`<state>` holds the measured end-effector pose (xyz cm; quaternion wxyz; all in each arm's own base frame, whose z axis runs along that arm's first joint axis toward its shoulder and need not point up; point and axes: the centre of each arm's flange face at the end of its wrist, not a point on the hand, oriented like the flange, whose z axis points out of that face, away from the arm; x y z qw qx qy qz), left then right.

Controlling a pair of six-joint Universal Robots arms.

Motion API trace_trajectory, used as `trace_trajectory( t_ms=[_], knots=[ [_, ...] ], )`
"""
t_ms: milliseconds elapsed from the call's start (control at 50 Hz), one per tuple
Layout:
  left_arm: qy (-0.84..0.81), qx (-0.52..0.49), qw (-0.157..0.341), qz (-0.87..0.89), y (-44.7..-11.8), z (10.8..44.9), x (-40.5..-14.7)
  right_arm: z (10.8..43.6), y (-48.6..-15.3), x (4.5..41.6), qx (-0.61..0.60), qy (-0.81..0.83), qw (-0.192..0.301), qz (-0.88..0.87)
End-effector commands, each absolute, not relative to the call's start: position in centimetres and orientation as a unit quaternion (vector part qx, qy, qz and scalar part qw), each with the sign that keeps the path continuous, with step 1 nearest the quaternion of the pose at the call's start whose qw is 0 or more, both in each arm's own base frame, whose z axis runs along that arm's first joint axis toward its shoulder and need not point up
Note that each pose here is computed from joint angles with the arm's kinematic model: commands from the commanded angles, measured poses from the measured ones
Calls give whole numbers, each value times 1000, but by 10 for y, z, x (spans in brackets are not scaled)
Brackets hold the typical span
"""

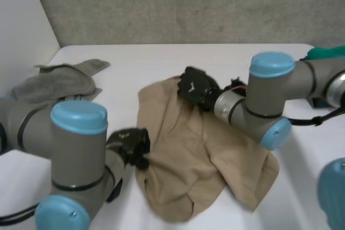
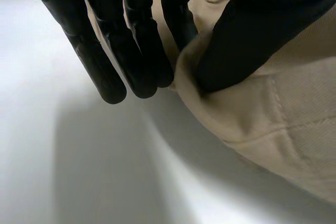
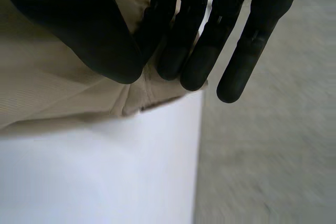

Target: Fold the laundry.

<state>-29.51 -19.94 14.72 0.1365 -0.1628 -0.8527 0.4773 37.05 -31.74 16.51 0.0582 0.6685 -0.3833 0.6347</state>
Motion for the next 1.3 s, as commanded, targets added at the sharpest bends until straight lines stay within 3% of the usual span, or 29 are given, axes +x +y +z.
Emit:
trace_trajectory(
  t_ms=[20,140,220,260,340,420,480,640,700,820,900,1020,1100,1180,1300],
  knots=[
    [-785,-127,142,590,-238,199,-314,220,-312,336,599,-448,143,648],
    [-724,-156,110,663,-270,244,-322,243,-294,290,561,-537,178,604],
    [-690,-190,69,695,-285,260,-325,255,-265,267,547,-607,164,553],
    [-671,-201,52,711,-295,263,-327,257,-252,260,540,-640,146,527],
    [-648,-219,46,728,-300,264,-332,243,-208,245,542,-731,55,412],
    [-642,-242,53,726,-297,259,-337,240,-192,247,556,-738,1,382],
    [-648,-254,59,716,-293,251,-337,246,-203,254,548,-714,-7,436],
    [-691,-280,55,664,-267,218,-325,269,-271,275,496,-605,37,622],
    [-699,-281,54,655,-254,224,-315,254,-295,296,513,-573,15,639],
    [-712,-276,56,644,-239,229,-302,209,-318,330,585,-513,-84,623],
    [-709,-271,62,648,-233,235,-300,176,-328,348,601,-501,-97,615],
    [-706,-269,63,652,-234,238,-300,121,-333,369,656,-460,-59,595],
    [-704,-264,61,656,-238,241,-299,109,-341,369,668,-448,-5,594],
    [-699,-262,63,663,-241,245,-300,117,-347,371,658,-438,23,612],
    [-679,-244,57,689,-257,265,-298,173,-340,355,619,-444,52,645]
  ],
)
